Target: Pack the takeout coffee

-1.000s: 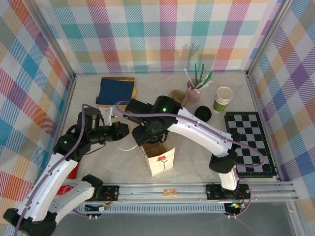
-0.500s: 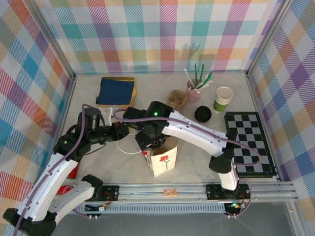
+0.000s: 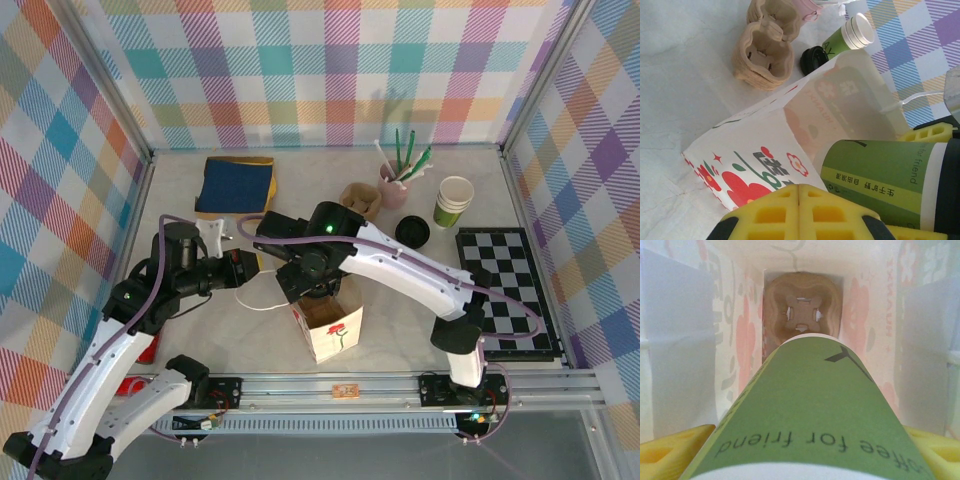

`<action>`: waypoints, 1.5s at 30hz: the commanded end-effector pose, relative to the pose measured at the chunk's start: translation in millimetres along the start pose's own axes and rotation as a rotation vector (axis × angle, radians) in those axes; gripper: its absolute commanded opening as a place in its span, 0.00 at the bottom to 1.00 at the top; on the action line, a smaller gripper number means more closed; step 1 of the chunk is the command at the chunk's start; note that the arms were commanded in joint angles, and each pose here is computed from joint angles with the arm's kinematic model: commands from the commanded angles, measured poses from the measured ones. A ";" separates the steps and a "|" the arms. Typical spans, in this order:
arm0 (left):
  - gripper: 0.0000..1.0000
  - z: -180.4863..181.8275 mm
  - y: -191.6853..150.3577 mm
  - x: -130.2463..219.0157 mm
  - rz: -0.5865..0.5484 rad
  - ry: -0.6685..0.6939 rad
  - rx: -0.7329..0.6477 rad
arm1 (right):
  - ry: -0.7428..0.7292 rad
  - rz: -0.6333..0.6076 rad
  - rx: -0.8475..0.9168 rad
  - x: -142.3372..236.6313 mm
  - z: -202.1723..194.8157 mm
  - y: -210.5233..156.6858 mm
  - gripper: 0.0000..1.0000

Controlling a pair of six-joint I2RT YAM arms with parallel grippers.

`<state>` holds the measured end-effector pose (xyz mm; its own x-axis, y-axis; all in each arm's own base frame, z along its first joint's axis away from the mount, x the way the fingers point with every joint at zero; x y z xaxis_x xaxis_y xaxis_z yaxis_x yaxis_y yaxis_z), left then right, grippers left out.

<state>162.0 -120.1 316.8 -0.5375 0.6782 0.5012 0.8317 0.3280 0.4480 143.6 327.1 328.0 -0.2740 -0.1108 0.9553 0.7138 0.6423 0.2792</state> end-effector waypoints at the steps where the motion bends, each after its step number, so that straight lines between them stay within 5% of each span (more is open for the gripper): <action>1: 0.00 -12.9 3.9 11.0 -0.029 -0.043 -0.010 | -0.060 0.155 0.030 8.6 -15.7 -34.2 0.33; 9: 0.00 -17.2 5.6 19.3 -0.057 -0.049 -0.026 | -0.066 0.203 0.028 -0.2 -14.5 -40.4 0.34; 18: 0.49 -25.7 19.1 28.7 -0.115 -0.004 -0.081 | -0.074 0.216 0.032 -1.6 -16.5 -44.2 0.35; 33: 0.61 -36.2 52.6 -18.2 -0.036 0.035 -0.273 | -0.076 0.208 0.039 0.8 -20.1 -48.2 0.35; 45: 0.58 -36.8 57.9 -45.1 0.120 0.051 -0.336 | -0.075 0.187 0.037 3.2 -22.7 -49.8 0.35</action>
<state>234.1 -152.8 346.2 -0.4965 0.6430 0.5831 0.7967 0.0710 0.6002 135.0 309.1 312.8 -0.2304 -0.0436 0.9721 0.7271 0.6562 0.2017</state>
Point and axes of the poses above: each hand's point on the last joint's axis, 136 mm out from that joint toward the fingers, its own x axis back along the fingers, its own z axis along the line the jaws close on, y = z × x, the point moved 7 cm from there along x, back along the fingers, and after that the axes turned 10 degrees about x, right-handed, at the moved point
